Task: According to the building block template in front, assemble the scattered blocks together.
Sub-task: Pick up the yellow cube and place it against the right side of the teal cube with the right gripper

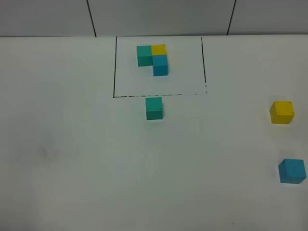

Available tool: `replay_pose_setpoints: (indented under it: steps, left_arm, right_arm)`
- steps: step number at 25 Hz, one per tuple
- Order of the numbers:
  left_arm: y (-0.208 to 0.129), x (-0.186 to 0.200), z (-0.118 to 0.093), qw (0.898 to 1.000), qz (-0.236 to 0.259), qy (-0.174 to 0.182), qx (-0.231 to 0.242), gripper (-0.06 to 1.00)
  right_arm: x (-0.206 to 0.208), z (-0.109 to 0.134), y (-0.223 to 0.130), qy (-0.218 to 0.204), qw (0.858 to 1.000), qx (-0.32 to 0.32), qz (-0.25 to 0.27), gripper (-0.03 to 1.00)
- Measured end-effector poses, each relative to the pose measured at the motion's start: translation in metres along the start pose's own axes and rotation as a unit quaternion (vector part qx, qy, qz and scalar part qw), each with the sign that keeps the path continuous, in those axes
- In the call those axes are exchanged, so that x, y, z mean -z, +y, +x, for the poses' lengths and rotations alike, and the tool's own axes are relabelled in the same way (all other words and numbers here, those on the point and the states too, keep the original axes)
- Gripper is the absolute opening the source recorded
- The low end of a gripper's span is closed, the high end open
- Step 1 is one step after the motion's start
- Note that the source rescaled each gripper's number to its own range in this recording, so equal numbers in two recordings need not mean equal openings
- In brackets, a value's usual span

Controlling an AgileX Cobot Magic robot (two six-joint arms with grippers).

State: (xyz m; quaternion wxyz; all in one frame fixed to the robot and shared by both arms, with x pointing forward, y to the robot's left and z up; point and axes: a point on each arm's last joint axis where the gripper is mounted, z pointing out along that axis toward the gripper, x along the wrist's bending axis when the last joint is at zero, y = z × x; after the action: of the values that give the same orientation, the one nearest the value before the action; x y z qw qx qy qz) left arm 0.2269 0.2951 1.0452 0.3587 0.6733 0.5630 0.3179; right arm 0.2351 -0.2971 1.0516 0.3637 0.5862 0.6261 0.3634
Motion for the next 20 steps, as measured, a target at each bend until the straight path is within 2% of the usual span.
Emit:
replay_pose_setpoints:
  steps: [20]
  left_arm:
    - [0.0,0.0,0.0,1.0,0.0,0.0,0.0,0.75]
  right_arm:
    - [0.0,-0.0001,0.0,0.0,1.0,0.0,0.0,0.57]
